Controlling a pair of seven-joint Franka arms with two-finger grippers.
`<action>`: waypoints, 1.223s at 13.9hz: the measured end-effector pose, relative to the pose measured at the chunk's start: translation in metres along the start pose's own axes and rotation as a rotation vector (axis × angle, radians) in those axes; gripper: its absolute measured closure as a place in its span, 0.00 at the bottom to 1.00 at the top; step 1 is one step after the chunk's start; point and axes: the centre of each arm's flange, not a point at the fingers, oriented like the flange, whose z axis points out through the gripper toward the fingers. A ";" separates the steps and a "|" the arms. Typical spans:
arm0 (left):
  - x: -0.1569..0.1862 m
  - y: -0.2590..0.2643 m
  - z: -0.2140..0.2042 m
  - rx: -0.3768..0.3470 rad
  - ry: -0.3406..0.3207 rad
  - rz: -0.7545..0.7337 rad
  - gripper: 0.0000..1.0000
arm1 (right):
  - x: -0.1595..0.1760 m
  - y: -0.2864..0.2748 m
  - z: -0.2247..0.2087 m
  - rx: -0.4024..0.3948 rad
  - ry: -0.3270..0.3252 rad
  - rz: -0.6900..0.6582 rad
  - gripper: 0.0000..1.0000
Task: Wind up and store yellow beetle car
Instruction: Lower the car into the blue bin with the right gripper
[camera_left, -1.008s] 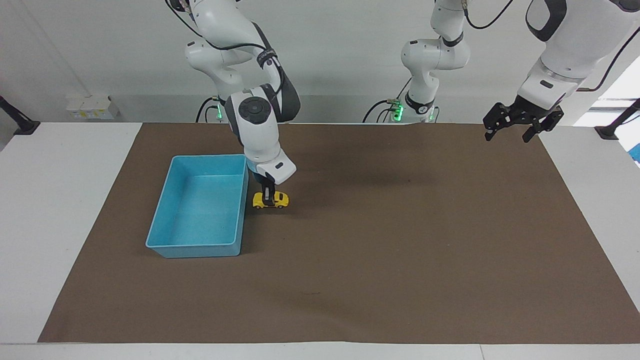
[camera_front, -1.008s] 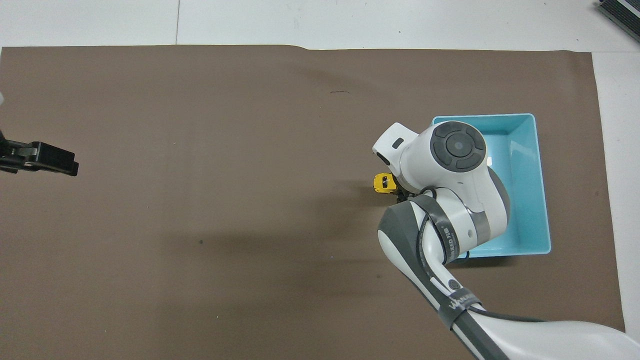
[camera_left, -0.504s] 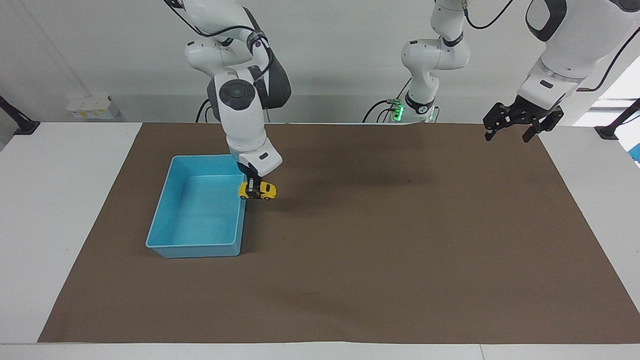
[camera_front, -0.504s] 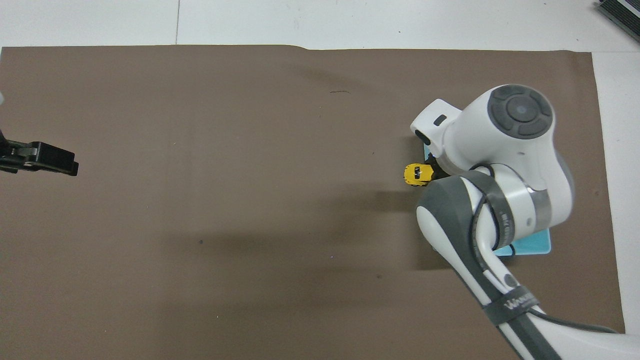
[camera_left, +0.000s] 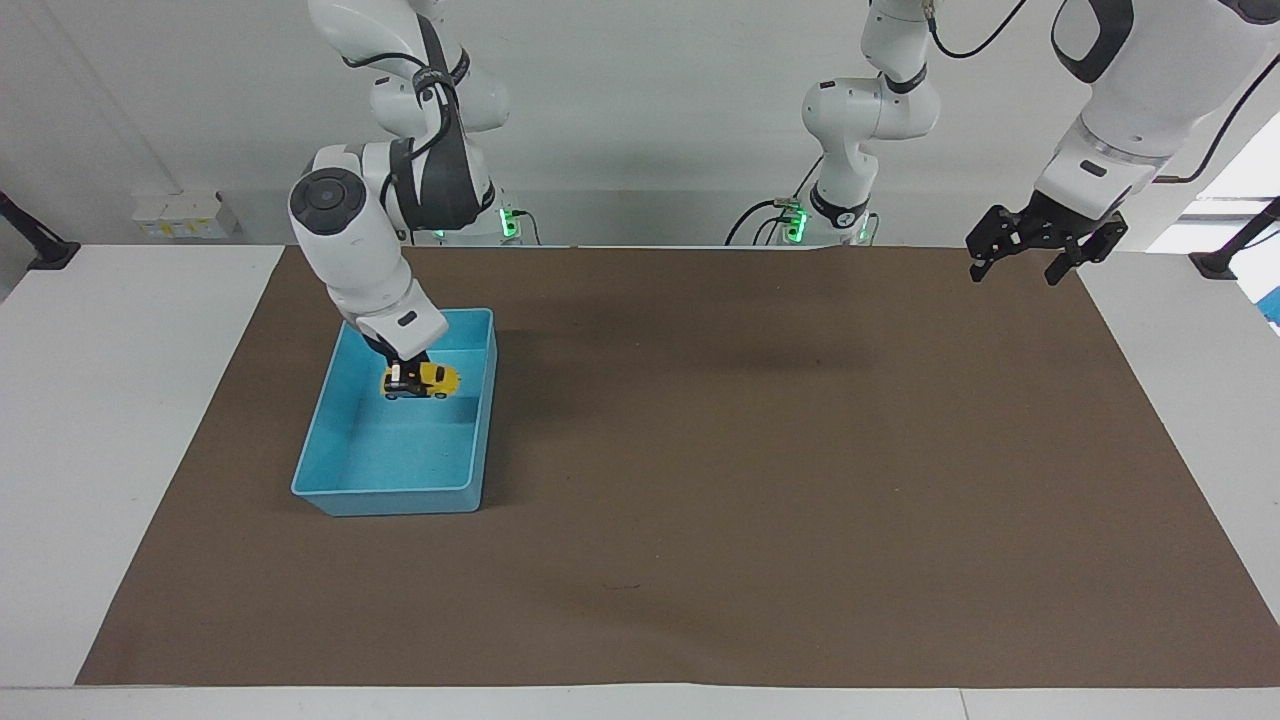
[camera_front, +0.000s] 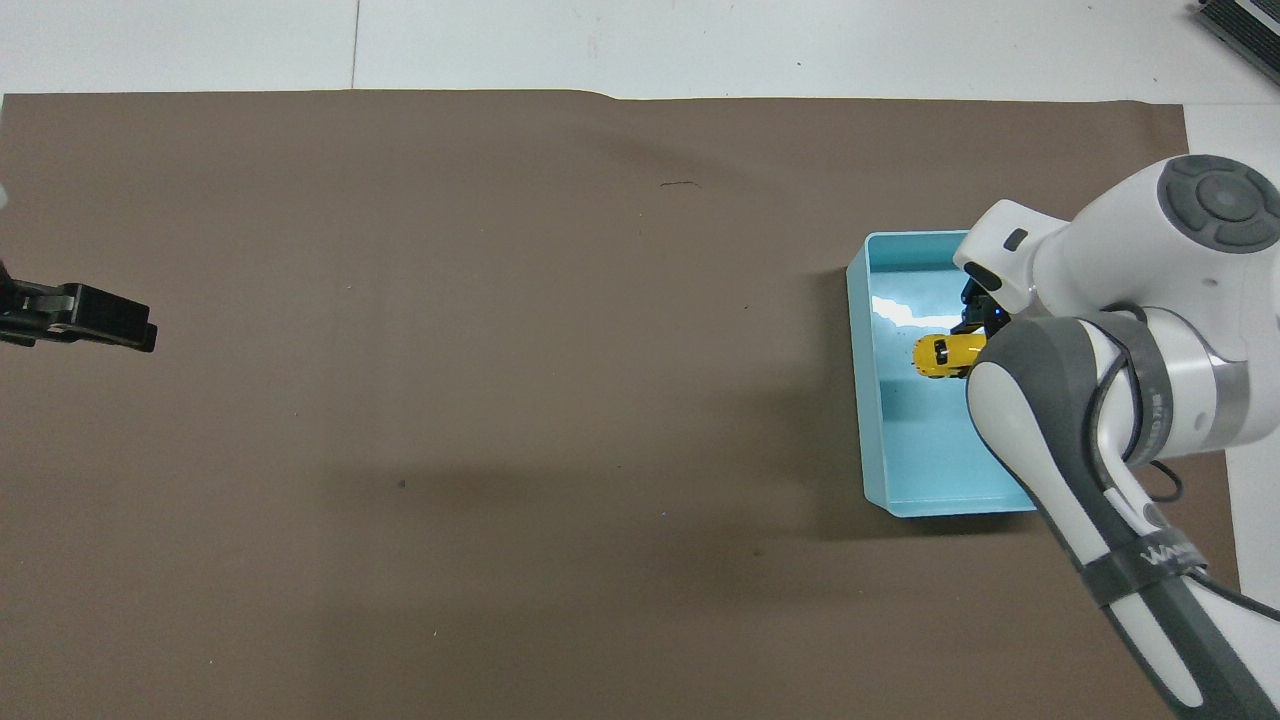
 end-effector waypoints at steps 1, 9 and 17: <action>0.000 0.000 0.000 0.000 0.000 0.000 0.00 | -0.003 -0.006 0.007 -0.012 -0.001 0.001 0.56; 0.000 0.000 0.000 0.000 0.000 0.000 0.00 | -0.022 -0.035 0.057 -0.051 -0.012 -0.005 0.56; 0.000 0.000 0.000 0.000 0.000 0.000 0.00 | -0.017 -0.030 0.117 -0.075 -0.003 -0.017 0.56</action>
